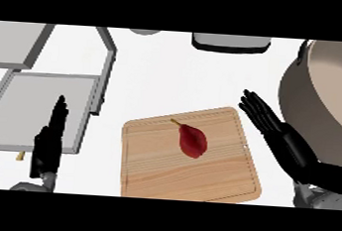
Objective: Pick the pear from the cutting board and place it in the pot
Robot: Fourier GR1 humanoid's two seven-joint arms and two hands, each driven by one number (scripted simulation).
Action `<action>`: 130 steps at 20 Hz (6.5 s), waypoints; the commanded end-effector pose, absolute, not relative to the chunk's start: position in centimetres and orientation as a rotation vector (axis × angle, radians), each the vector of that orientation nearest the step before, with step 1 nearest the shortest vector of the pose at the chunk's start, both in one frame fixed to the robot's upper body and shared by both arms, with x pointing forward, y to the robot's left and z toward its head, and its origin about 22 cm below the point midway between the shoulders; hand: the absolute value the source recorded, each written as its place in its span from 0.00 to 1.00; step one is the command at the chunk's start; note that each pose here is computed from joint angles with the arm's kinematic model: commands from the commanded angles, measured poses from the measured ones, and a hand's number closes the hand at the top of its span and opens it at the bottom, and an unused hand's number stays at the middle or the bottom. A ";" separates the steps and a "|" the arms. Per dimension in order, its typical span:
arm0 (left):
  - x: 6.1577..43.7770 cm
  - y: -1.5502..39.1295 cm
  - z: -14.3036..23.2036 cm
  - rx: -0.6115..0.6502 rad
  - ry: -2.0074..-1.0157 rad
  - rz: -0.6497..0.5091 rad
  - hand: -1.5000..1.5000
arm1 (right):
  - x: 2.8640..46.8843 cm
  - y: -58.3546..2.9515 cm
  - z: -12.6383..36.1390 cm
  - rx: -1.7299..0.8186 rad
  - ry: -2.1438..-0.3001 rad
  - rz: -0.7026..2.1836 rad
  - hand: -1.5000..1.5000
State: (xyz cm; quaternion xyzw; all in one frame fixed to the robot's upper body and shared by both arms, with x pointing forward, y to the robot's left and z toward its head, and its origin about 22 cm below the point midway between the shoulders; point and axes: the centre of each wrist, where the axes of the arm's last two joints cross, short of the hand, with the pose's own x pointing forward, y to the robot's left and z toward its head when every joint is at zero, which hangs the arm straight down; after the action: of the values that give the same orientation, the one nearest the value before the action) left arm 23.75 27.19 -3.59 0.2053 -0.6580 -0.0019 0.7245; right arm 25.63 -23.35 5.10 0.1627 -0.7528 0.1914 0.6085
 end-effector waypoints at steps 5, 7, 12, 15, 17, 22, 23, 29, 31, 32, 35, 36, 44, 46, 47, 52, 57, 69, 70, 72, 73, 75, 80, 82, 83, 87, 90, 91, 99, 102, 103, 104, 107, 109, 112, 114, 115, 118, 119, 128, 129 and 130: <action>29.0 24.7 5.1 0.252 -1.694 -0.034 0.50 | 33.7 -18.9 8.5 0.595 -1.803 0.689 1.00; 27.9 24.2 2.8 0.226 -1.636 -0.033 0.50 | 33.5 -20.3 15.4 0.265 -1.988 1.143 1.00; 30.1 24.4 7.2 0.118 -1.663 -0.010 0.50 | 36.5 -20.3 5.0 0.466 -1.954 0.851 0.00; 30.0 25.6 8.4 0.112 -1.646 -0.006 0.50 | 39.1 -20.3 6.7 0.568 -2.043 0.863 0.00; 30.2 24.7 8.2 0.124 -1.656 0.006 0.50 | 40.6 -21.1 7.6 0.610 -2.045 0.928 0.00; 29.2 25.5 7.6 0.140 -1.620 0.027 0.50 | 42.6 -19.1 11.0 0.605 -1.886 1.255 0.00; 30.4 27.7 9.3 0.159 -1.627 0.030 0.50 | 42.5 -19.7 10.8 0.573 -1.857 1.338 0.00; 29.6 26.2 8.4 0.164 -1.629 0.040 0.50 | 42.2 -14.9 13.4 0.458 -1.626 1.795 0.00; 29.5 27.1 7.7 0.195 -1.622 0.049 0.50 | 40.9 -13.0 12.9 0.457 -1.572 1.900 0.00; 29.1 27.2 7.4 0.205 -1.619 0.065 0.50 | 40.4 -11.9 11.6 0.427 -1.534 1.952 0.00; 28.7 26.8 7.6 0.177 -1.592 0.061 0.50 | 39.9 -10.3 11.6 0.394 -1.419 2.051 0.00; 29.2 27.8 8.0 0.207 -1.611 0.067 0.50 | 40.6 -10.9 13.1 0.369 -1.424 2.060 0.00; 28.6 27.8 8.7 0.190 -1.612 0.060 0.50 | 38.5 -11.3 8.0 0.410 -1.398 2.051 0.00; 29.3 28.3 8.2 0.197 -1.628 0.069 0.50 | 38.4 -10.3 8.6 0.413 -1.385 2.068 0.00; 27.5 27.2 7.6 0.199 -1.614 0.060 0.50 | 38.7 -8.6 9.7 0.388 -1.359 2.077 0.00; 27.4 27.1 7.6 0.201 -1.619 0.071 0.50 | 37.8 -9.2 7.2 0.252 -1.320 2.111 0.00; 29.0 26.8 9.3 0.215 -1.626 0.067 0.50 | 37.5 -7.3 7.0 0.242 -1.327 2.110 0.00; 28.8 29.1 8.5 0.220 -1.616 0.073 0.50 | 37.1 -7.8 2.8 0.183 -1.331 2.104 0.00; 28.9 27.1 8.3 0.187 -1.629 0.072 0.50 | 37.9 -9.5 1.3 0.168 -1.304 2.121 0.00; 28.4 27.6 8.8 0.195 -1.621 0.066 0.50 | 37.3 -7.9 2.0 0.188 -1.316 2.107 0.00; 27.6 28.3 6.5 0.189 -1.620 0.062 0.50 | 38.0 -9.5 0.6 0.198 -1.305 2.108 0.00; 29.3 29.6 9.0 0.184 -1.615 0.076 0.50 | 37.9 -7.9 2.0 0.224 -1.361 2.213 1.00; 28.9 28.8 8.9 0.188 -1.618 0.067 0.50 | 38.2 -9.1 0.4 0.251 -1.439 2.223 1.00; 29.2 27.9 7.4 0.189 -1.614 0.065 0.50 | 37.5 -7.4 -0.5 0.265 -1.406 2.254 1.00; 27.8 27.8 9.9 0.204 -1.623 0.044 0.50 | 38.3 -9.1 0.1 0.274 -1.412 2.227 1.00; 26.9 29.5 7.6 0.203 -1.613 0.062 0.50 | 34.9 -9.3 -2.2 0.191 -1.390 2.181 1.00; 26.8 30.1 6.7 0.292 -1.564 0.120 0.50 | 32.7 -13.5 -5.1 0.078 -1.334 1.974 1.00; 26.7 30.7 6.6 0.293 -1.551 0.150 0.50 | 32.1 -16.5 -6.2 0.042 -1.299 1.934 1.00; 26.1 31.0 6.7 0.320 -1.550 0.164 0.50 | 26.0 -22.5 -5.7 -0.119 -1.414 1.767 1.00; 25.9 31.3 7.6 0.326 -1.556 0.163 0.50 | 24.9 -23.9 -3.1 -0.183 -1.565 1.554 1.00; 25.5 32.0 7.7 0.346 -1.554 0.162 0.50 | 24.4 -24.2 -2.8 -0.209 -1.628 1.442 1.00; 25.2 31.7 7.2 0.331 -1.552 0.160 0.50 | 24.3 -24.5 -1.5 -0.247 -1.676 1.390 1.00; 25.4 31.2 7.2 0.334 -1.557 0.168 0.50 | 23.6 -25.5 1.7 -0.328 -1.808 1.191 1.00; 25.2 31.9 7.3 0.331 -1.555 0.177 0.50 | 22.6 -27.3 4.0 -0.426 -1.871 1.085 1.00; 25.2 31.2 7.1 0.291 -1.564 0.156 0.50 | 20.7 -29.3 7.3 -0.523 -1.926 0.918 1.00; 25.2 30.2 8.3 0.290 -1.582 0.139 0.50 | 19.0 -29.8 9.9 -0.574 -1.938 0.851 1.00; 26.0 31.7 8.6 0.295 -1.591 0.142 0.50 | 17.6 -31.0 10.2 -0.571 -1.918 0.828 1.00; 26.4 30.6 8.3 0.258 -1.607 0.110 0.50 | 16.7 -32.6 14.9 -0.699 -1.909 0.744 1.00; 27.1 30.4 9.4 0.236 -1.609 0.101 0.50 | 15.9 -32.7 15.8 -0.703 -1.904 0.721 1.00; 28.3 28.8 7.5 0.224 -1.613 0.064 0.50 | 17.6 -39.5 16.1 -0.679 -1.826 0.552 1.00; 28.0 25.9 8.7 0.194 -1.632 0.073 0.50 | 19.6 -39.1 15.6 -0.662 -1.800 0.553 1.00; 27.4 26.1 8.7 0.195 -1.620 0.056 0.50 | 21.0 -38.6 17.7 -0.656 -1.809 0.526 1.00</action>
State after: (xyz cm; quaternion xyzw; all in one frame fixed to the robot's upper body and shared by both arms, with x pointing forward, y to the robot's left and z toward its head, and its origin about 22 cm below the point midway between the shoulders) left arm 27.93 27.59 8.35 0.0940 -0.7204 0.0320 0.6864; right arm 18.26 -37.99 16.85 -0.2824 -0.7659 0.2439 0.5236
